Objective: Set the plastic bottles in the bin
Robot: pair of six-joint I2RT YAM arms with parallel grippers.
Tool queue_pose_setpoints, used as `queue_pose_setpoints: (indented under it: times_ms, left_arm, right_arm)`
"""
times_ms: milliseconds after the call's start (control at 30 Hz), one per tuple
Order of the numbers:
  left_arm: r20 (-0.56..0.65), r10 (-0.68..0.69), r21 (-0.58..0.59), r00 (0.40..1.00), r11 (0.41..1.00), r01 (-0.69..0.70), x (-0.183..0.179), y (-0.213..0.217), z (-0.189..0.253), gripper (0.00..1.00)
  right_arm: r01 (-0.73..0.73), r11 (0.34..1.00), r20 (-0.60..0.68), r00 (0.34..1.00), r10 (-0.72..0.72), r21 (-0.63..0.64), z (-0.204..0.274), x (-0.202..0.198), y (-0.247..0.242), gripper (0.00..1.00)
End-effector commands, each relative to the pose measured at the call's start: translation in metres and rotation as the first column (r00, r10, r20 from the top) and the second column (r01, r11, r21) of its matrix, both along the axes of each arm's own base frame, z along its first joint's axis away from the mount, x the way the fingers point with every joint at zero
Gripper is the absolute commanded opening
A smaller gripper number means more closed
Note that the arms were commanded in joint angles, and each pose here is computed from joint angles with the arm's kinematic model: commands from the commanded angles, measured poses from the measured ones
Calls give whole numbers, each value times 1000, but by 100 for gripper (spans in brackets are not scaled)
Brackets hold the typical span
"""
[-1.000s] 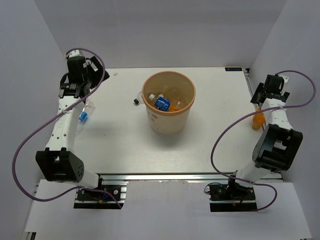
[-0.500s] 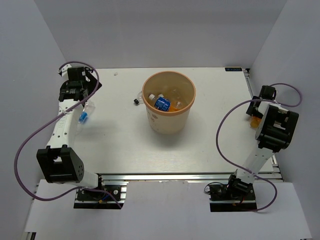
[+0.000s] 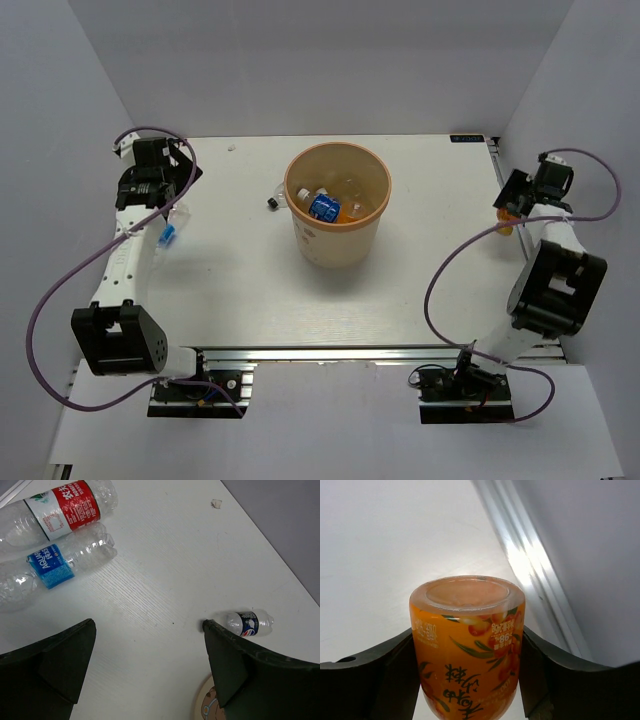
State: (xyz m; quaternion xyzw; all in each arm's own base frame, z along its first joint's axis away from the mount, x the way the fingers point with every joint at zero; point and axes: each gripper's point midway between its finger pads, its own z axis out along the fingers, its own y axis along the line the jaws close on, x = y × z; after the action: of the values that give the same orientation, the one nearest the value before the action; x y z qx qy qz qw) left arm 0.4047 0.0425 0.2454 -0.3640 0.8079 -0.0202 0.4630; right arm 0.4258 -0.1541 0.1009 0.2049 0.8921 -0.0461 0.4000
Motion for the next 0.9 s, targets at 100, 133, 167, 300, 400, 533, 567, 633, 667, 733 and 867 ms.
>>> queue_pose_setpoints:
  times_ms: [100,133,167,300,400,533,567,633,667,733,867]
  left_arm:
    - [33,-59,-50,998,997,61,-6,-13,-1,98]
    - [13,-56,-49,998,997,57,-8,-12,-10,98]
    - [-3,-50,-41,999,998,50,-10,-11,-15,98]
    - [-20,-166,-48,986,985,165,-1,-25,-33,98]
    - [44,-356,-62,933,932,358,10,-53,-35,98]
    - [106,-543,-7,833,837,547,25,-76,-32,98]
    - [135,-604,53,785,796,603,32,-82,-26,98]
    - [158,-709,58,687,701,711,36,-102,-35,98]
    - [138,-747,86,650,663,743,39,-106,-40,98]
    - [118,-790,120,601,612,782,48,-117,-41,98]
    - [-37,-877,126,479,472,873,61,-147,-85,98]
  right_arm:
    - [-506,843,414,738,532,-182,188,16,159,32]
    - [-539,810,434,688,582,-232,204,12,182,32]
    - [-563,783,470,633,615,-266,225,8,202,33]
    - [-815,500,593,256,764,-292,286,-50,319,34]
    - [-850,405,606,133,784,-337,297,-74,370,36]
    - [-885,308,581,54,812,-348,292,-85,418,39]
    - [-893,293,577,48,816,-341,289,-84,426,42]
    - [-908,248,549,24,836,-338,281,-80,448,46]
    - [-915,241,528,36,848,-324,274,-78,452,50]
    - [-926,224,488,50,871,-305,266,-70,461,80]
    - [-911,287,498,109,860,-296,274,-56,460,89]
